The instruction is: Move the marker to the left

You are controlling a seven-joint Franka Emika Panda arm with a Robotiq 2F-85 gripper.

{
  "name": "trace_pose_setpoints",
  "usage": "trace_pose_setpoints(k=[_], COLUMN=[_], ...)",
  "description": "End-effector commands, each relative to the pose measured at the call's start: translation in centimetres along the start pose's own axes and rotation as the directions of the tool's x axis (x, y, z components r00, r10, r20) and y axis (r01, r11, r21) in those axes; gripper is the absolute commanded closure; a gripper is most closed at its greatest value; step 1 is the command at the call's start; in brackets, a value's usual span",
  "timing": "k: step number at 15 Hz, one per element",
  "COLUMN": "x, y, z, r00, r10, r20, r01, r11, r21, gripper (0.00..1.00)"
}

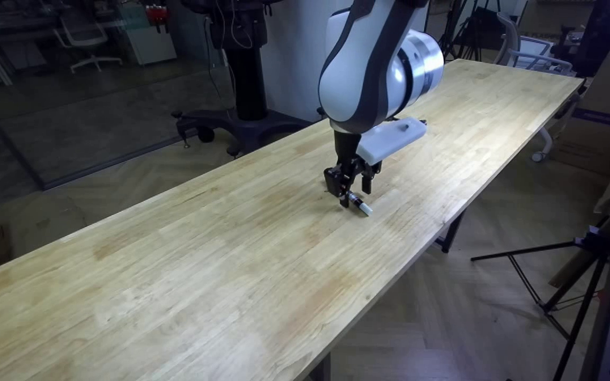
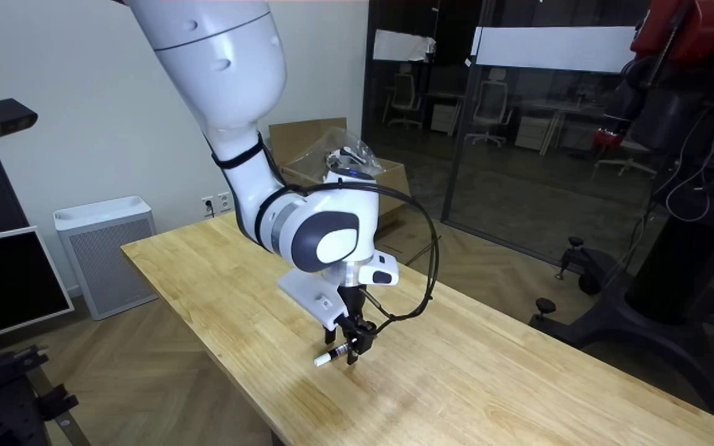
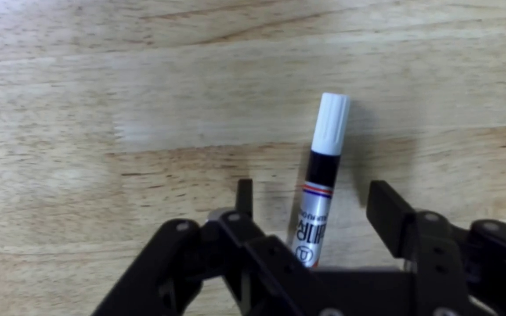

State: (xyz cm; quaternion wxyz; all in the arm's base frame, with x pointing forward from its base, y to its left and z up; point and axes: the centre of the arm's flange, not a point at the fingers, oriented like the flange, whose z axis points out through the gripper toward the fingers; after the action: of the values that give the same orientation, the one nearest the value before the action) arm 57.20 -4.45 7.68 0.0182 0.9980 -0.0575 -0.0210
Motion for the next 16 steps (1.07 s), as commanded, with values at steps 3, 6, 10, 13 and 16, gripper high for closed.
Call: trace_pose_setpoints(k=[3, 6, 10, 13, 16], x=[1.10, 1.17, 1.21, 1.20, 0.61], y=[0.06, 0.05, 0.05, 0.02, -0.01], z=[-0.02, -0.12, -0.06, -0.01, -0.17], r00=[1.000, 1.000, 1.000, 1.000, 1.000], r10=[0.024, 0.022, 0.011, -0.002, -0.005], r20=[-0.019, -0.022, -0.015, -0.004, -0.004], r01=[-0.024, -0.022, -0.011, 0.002, 0.005], r11=[1.000, 1.000, 1.000, 1.000, 1.000], r21=[-0.003, -0.003, 0.004, 0.012, 0.005], gripper=[0.75, 0.95, 0.96, 0.96, 0.96])
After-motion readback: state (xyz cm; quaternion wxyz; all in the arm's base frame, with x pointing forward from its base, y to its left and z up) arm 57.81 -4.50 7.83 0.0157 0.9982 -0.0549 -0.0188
